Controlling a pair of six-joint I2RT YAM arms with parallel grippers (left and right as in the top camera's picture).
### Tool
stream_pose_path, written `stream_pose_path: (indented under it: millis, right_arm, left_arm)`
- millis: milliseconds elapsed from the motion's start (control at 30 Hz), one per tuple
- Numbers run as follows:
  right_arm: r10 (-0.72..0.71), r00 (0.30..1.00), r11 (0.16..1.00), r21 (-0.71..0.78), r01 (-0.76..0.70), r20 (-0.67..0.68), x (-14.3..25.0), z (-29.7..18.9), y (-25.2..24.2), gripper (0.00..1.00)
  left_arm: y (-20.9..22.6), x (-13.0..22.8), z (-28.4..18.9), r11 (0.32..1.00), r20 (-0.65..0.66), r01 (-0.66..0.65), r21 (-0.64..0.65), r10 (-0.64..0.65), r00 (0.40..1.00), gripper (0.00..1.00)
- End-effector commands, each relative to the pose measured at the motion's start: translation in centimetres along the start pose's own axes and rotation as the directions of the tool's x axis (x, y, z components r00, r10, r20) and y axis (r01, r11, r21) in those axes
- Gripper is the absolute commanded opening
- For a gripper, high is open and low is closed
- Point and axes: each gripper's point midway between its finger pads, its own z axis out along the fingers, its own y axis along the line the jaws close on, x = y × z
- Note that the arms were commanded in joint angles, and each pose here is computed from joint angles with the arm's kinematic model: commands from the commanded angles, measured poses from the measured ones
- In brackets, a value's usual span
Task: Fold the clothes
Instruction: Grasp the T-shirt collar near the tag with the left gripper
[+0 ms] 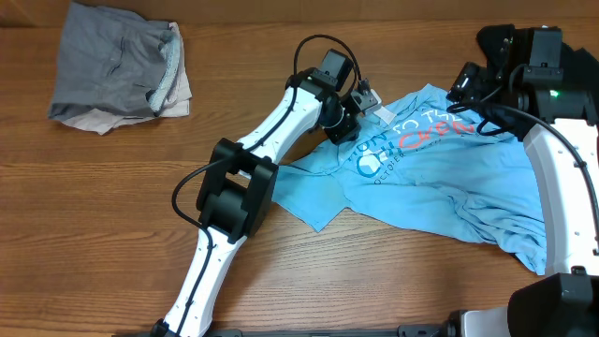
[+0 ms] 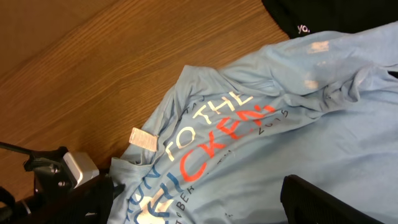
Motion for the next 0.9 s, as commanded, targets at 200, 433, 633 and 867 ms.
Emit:
stream_pose_path:
  millis: [200,433,633,867]
  right_arm:
    - [-0.002,0.999,1.0,0.006,0.002,0.032,-0.8,-0.5,-0.1,0.9]
    - [-0.002,1.0,1.0,0.006,0.002,0.031,-0.8,-0.5,-0.1,0.9]
    - [-0.002,1.0,1.0,0.006,0.002,0.031,-0.8,-0.5,-0.1,0.9]
    - [-0.002,1.0,1.0,0.008,0.002,0.028,-0.7,-0.5,-0.1,0.9]
  left_arm:
    - [1.2,-0.1,0.4,0.997,-0.007,0.044,-0.071,-0.044,0.999,0.04]
    - [2.7,-2.5,-3.0,0.99,0.057,0.09,-0.104,-0.084,0.995,0.11]
    - [2.9,-2.8,-4.5,0.989,0.049,0.102,-0.105,-0.097,0.994,0.16]
    - [2.5,-2.2,-4.3,0.99,0.024,0.104,-0.095,-0.102,0.994,0.04]
